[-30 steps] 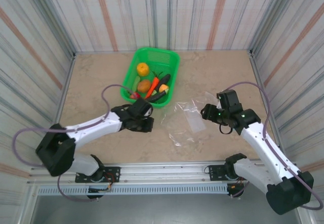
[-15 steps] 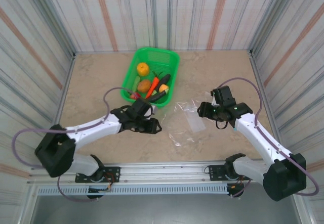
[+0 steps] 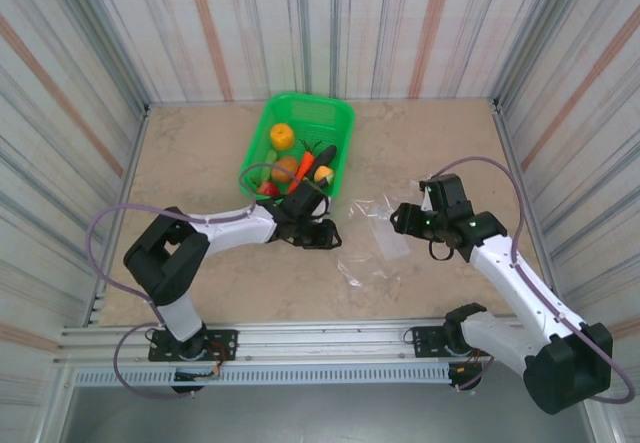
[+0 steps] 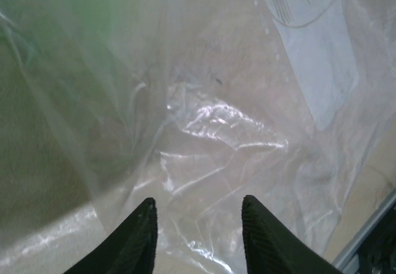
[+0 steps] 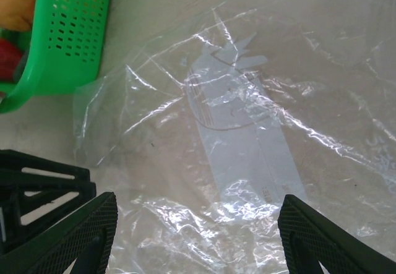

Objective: Place the food in the zip-top bag and seal the zipper

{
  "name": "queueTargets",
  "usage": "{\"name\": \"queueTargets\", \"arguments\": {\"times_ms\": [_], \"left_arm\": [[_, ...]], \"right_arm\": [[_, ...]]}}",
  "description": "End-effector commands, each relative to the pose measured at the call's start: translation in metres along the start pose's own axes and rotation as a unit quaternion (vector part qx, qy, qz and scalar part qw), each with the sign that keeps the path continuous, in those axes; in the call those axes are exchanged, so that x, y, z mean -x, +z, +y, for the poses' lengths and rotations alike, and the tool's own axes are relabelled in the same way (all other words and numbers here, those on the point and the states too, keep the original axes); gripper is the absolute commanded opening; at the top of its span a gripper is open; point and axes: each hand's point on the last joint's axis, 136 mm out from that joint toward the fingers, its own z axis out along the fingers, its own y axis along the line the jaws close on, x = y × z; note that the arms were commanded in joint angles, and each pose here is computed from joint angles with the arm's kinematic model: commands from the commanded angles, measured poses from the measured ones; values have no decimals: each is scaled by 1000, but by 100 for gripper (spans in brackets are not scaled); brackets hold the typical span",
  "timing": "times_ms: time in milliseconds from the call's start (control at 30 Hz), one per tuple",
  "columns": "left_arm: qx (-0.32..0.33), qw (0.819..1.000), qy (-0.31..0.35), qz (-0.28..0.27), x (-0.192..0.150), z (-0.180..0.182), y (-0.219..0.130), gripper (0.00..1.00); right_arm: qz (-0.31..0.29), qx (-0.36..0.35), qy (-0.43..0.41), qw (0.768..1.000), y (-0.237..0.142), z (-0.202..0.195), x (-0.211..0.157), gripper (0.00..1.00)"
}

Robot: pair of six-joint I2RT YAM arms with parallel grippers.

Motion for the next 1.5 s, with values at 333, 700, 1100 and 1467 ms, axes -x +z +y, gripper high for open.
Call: {"name": "queueTargets", "arguments": {"times_ms": [333,700,1100,1467], "left_arm": [[112,992,8,52,-18,39,-7,27],[120,992,24,15,4,44,-26,48],[52,998,31,27,10,24,6,32],[138,988,71,23,-2,43,-52,0]], "right_arm": [[-11,-8,1,1000,-8,-4,2,70],[-10,3,1,1000,-6,-2,-1,70],[-10,-12,-9,1000,-8,-8,-1,70],[-20,-25,-18,999,-10,-12,7,70]]}}
